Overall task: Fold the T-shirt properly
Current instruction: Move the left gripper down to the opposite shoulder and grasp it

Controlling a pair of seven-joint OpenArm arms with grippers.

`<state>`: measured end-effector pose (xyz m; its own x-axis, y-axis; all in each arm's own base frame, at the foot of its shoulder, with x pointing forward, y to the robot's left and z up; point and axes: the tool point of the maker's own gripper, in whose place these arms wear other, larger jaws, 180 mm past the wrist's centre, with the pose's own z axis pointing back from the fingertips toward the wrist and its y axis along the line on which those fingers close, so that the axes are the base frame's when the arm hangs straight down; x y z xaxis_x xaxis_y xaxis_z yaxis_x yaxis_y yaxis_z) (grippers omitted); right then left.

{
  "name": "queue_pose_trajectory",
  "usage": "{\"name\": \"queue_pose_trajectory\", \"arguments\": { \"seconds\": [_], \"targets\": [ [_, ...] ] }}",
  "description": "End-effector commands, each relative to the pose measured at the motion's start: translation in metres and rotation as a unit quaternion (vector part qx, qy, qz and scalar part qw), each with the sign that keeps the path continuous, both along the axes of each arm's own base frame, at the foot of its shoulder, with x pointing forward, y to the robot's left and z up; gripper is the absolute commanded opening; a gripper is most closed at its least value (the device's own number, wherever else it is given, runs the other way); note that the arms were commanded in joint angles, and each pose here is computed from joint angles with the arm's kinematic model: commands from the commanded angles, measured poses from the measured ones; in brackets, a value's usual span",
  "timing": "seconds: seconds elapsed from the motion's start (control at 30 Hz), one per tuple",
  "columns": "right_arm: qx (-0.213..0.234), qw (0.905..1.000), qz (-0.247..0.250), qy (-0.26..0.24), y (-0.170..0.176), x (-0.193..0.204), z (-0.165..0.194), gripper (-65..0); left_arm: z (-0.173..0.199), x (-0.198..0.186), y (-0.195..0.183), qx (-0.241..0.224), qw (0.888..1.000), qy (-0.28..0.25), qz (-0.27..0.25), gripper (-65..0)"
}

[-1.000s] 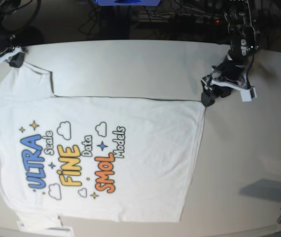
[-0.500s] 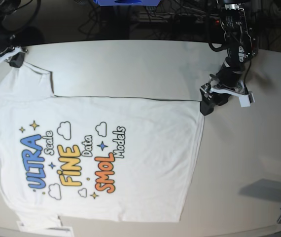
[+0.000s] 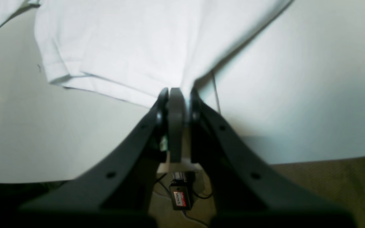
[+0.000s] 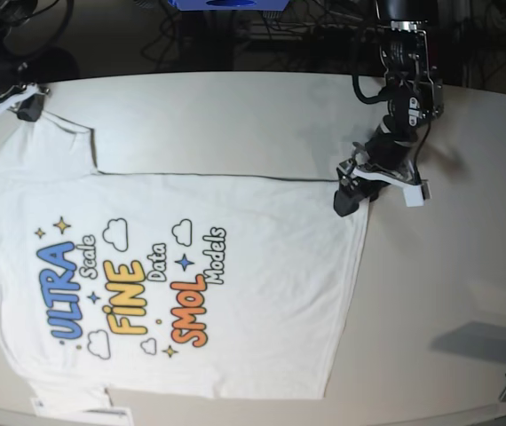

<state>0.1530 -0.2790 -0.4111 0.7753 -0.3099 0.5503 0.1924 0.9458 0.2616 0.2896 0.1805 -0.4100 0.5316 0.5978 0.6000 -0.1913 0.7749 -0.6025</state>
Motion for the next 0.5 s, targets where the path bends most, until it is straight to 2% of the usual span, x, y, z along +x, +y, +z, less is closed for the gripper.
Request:
{"name": "queue_pose_trajectory", "arguments": {
  "seconds": [0.0, 0.17, 0.23, 0.37, 0.47],
  "targets": [
    [-0.010, 0.9999, 0.002, -0.013, -0.0054, 0.0040, 0.0075, -65.0, -0.0211, -0.0152, -0.0040, 0.006, 0.998, 0.057, -0.014, -34.1],
    [-0.010, 0.9999, 0.002, -0.013, -0.0054, 0.0040, 0.0075, -65.0, -0.0233, -0.0141, -0.0021, 0.006, 0.998, 0.060, -0.011, -53.2],
    [-0.010, 0.9999, 0.002, -0.012, -0.0055, 0.0038, 0.0073, -65.0, -0.0230, -0.0140, -0.0005, 0.006, 0.998, 0.059, -0.009, -59.0],
    [-0.012, 0.9998, 0.002, -0.014, -0.0058, 0.0046, 0.0089, -65.0, -0.0220, -0.0153, 0.0008, 0.009, 0.998, 0.059, -0.010, -65.0],
    [-0.022, 0.9997, 0.005, -0.009, -0.0127, 0.0003, 0.0103, -65.0, -0.0236, -0.0179, -0.0016, 0.009, 0.998, 0.062, -0.015, -65.0]
  ]
}}
